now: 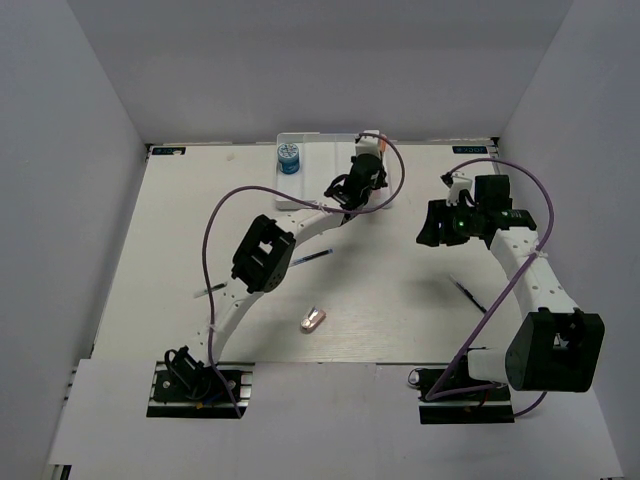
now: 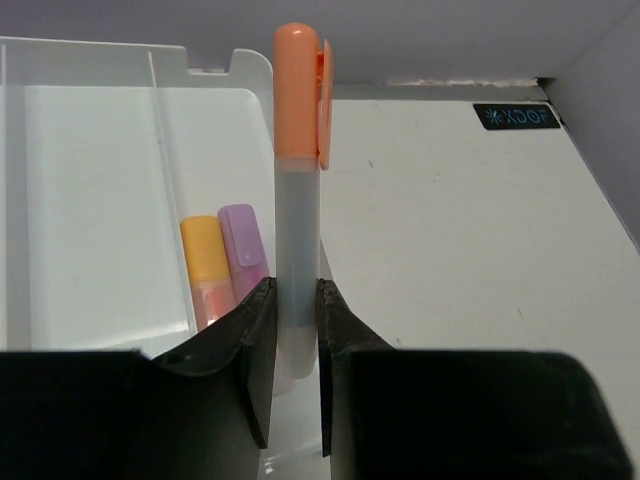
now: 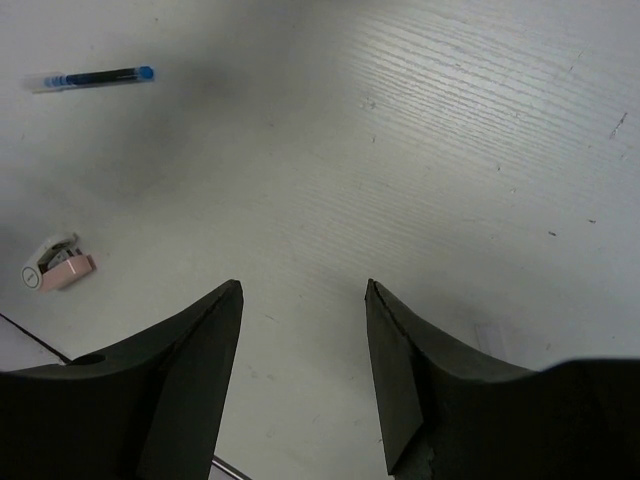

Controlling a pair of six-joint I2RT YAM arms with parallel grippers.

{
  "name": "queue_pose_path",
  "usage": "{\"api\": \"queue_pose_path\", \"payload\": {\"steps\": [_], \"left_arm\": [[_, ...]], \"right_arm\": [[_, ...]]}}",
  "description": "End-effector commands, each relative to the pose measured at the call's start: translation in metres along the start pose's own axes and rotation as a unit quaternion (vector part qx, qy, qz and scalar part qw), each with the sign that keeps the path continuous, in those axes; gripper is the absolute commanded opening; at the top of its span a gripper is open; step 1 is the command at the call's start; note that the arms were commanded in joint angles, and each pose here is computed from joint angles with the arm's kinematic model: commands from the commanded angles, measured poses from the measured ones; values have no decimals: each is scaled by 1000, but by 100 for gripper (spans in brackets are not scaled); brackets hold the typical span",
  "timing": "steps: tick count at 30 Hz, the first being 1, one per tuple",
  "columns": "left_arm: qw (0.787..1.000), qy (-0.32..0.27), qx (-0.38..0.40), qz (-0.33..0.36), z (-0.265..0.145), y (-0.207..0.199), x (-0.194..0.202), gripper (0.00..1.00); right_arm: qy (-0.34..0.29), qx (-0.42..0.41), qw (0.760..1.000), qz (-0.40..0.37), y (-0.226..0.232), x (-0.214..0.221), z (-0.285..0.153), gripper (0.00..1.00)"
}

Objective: Sort the stationery into containers
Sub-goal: Place the pen in the storage box.

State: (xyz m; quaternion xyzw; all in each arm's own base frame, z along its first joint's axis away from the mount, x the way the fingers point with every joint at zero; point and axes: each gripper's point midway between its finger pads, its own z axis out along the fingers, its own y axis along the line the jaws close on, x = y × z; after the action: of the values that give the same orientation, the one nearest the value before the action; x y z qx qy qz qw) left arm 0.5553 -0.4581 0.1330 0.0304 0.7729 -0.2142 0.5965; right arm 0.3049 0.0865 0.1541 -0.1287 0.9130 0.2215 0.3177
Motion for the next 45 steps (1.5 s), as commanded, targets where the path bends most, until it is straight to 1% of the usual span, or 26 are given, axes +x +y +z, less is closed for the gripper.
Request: {"api": "queue_pose_path", "payload": {"steps": [1,5,8,12,21,25,30,38,41,45], "left_arm": [[996,-86,-5,-28,-5,-10,-66,0],[997,-69,5,-22,2,-8,-42,0],[998,-56,9,-32,4,-8,-26,0],[998,-53,10,-37,7,-8,-20,0],[998,-39,16,-38,9,-7,-5,0],[999,-23,19,-38,8,-10,12,0],[999,-16,17,-33,10,-7,22,0],[999,2,15,-49,9,-9,39,6],[998,2,15,-56,9,-10,38,7],[998,4,16,-58,9,-11,39,13]], "right_arm": [[-8,-13,1000,-19,7,-2,-10,58],[-3,-23,1000,-21,10,0,-8,57],[5,-30,999,-18,10,3,-5,56],[12,-35,999,-17,11,7,-3,56],[5,-33,999,-24,10,0,-5,56],[10,-36,999,-22,10,3,-4,56],[14,-37,999,-20,10,8,-3,57],[16,-34,999,-23,9,10,-3,57],[15,-35,999,-22,9,9,-3,56],[16,-37,999,-20,10,10,-3,56]]}}
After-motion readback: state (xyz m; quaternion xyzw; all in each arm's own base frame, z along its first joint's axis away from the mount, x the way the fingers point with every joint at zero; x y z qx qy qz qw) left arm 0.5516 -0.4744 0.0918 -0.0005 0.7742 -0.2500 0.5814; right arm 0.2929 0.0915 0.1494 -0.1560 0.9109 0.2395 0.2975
